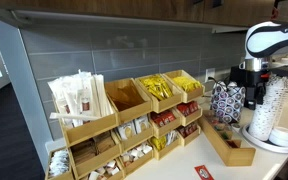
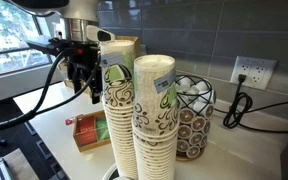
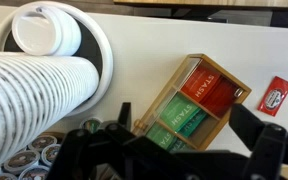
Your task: Put the sachet on the shelf
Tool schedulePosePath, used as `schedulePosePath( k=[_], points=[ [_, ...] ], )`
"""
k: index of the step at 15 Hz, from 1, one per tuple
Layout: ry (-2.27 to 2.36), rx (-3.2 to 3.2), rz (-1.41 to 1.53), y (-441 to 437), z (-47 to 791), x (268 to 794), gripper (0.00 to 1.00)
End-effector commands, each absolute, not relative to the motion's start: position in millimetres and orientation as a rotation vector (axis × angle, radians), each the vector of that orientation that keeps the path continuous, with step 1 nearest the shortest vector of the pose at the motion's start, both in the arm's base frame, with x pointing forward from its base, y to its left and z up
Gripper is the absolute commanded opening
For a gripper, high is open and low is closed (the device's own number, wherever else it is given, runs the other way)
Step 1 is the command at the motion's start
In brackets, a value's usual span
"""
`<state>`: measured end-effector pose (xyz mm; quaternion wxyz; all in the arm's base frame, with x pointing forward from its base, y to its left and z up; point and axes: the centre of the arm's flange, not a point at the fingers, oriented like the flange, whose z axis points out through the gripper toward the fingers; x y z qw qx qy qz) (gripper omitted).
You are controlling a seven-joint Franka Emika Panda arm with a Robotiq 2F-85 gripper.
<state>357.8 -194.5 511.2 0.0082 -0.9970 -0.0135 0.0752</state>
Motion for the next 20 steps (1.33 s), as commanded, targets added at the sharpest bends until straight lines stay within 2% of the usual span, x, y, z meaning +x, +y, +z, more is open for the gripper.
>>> schedulePosePath(
  k=[1,10,20],
  points=[
    [-0.042,-3.116,0.235,-194.5,511.2,357.8,1.0],
    [-0.042,-3.116,0.235,-194.5,511.2,357.8,1.0],
    [-0.012,-3.078,-0.083,-32.7,441.3,398.3,1.0]
  ],
)
